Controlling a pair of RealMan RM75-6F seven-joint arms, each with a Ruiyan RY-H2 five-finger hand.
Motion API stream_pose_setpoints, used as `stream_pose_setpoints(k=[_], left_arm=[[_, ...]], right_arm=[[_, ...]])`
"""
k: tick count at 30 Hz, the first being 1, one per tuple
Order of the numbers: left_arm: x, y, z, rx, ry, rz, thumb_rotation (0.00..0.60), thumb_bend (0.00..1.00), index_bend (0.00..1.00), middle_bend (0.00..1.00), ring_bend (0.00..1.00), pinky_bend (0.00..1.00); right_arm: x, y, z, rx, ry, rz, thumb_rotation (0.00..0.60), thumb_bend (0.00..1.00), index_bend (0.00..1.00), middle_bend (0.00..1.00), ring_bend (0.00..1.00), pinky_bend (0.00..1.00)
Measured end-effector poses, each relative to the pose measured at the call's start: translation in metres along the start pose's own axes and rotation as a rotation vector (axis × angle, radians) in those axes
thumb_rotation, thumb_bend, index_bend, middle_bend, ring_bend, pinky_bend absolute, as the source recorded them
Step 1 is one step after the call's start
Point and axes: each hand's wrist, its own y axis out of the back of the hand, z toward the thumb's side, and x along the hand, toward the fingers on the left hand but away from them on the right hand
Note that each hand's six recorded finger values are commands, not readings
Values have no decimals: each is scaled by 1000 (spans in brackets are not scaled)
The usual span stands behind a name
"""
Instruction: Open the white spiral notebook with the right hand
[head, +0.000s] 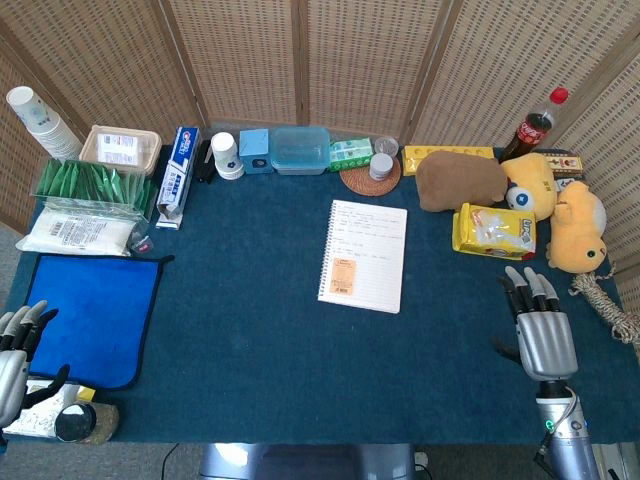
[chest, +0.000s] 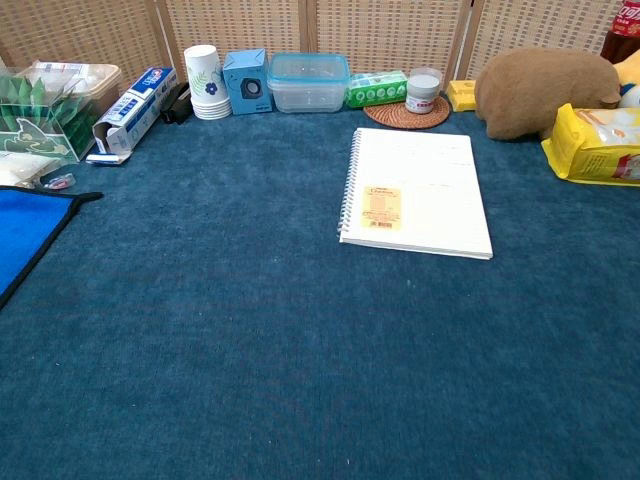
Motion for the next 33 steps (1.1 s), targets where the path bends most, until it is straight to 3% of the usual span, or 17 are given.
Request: stream_pose_setpoints(k=[9,17,25,33], left_arm=[[2,-1,3,4,-3,-12,600,305,198,77,17,0],[2,9,14,9,-42,22,600,305,197,76,16,0],[5,17,19,11,-60,37,600,305,197,76,17,0],[13,22,22,23,-64,40,600,305,197,76,17,0]], right_arm=[[-2,-5,-1,-17,1,9,600,116,131,155,35,124],[-21,-18,27,-47,106,24,600,114,131,155,35,124],[-52,-45,61,-44,218,62,600,92,130,155,31,124],[-79,-75,71,-8,256,101,600,84,130,154,28,123]])
